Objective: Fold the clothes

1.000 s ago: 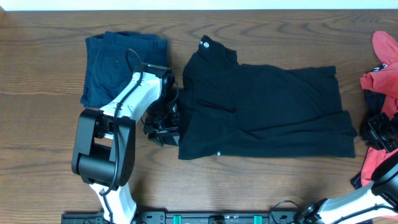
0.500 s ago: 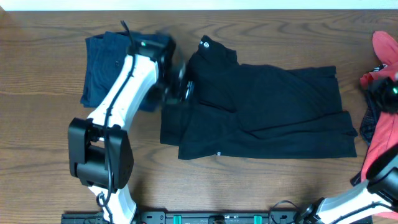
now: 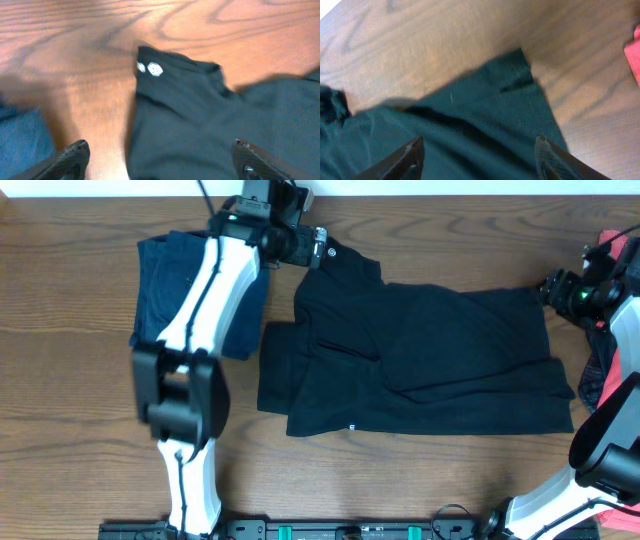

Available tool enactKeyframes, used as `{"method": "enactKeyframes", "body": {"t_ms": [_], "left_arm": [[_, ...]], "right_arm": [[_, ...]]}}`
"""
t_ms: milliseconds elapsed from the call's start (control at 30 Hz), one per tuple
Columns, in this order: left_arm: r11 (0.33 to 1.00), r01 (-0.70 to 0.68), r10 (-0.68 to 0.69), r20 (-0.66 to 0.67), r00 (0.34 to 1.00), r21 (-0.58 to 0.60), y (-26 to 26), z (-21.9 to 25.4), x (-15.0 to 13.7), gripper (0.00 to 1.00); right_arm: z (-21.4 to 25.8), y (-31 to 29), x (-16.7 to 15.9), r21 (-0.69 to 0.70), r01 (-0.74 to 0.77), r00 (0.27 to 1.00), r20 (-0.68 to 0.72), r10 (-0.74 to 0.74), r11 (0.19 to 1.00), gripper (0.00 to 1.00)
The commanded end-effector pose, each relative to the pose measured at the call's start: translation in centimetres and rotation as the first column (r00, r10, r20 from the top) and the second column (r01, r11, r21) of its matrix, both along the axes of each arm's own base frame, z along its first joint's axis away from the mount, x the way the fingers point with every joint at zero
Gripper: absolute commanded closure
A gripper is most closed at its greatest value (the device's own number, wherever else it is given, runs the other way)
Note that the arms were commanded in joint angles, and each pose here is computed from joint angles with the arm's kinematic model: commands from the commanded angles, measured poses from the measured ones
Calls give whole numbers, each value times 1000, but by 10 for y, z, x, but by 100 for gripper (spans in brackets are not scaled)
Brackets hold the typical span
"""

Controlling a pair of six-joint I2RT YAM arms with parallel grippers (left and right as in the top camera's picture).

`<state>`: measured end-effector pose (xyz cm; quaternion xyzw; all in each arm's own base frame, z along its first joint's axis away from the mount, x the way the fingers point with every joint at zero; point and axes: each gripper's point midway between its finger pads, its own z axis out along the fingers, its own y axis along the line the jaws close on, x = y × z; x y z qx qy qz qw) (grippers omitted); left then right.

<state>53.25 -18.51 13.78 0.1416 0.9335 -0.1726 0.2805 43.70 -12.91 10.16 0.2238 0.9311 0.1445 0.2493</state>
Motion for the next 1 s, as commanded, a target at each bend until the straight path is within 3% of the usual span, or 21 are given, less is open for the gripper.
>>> {"method": "enactKeyframes", "body": {"t_ms": [0,200,333,533,967], "left_arm": [[1000,11,-11,19,1000,18,-2,-27,24,11],[998,56,-59,90,994,40,-9,-56,53,11],[991,70,-89,166,982,117,-4,-56,66,10],[991,63,-86,202,976,119,-9,-75,79,11],[973,177,-208,242,948,145,-68,-123,74,16]], "right_arm": [[-3,5,-8,29,-5,999,-45,7,1000,36],[-17,21,-43,85,-35,980,-193,51,996,34],[-20,27,-58,105,-47,966,-250,72,993,37],[-21,29,-63,113,-44,960,-270,73,993,39],[-19,24,-53,93,-49,971,-227,69,994,39]]}}
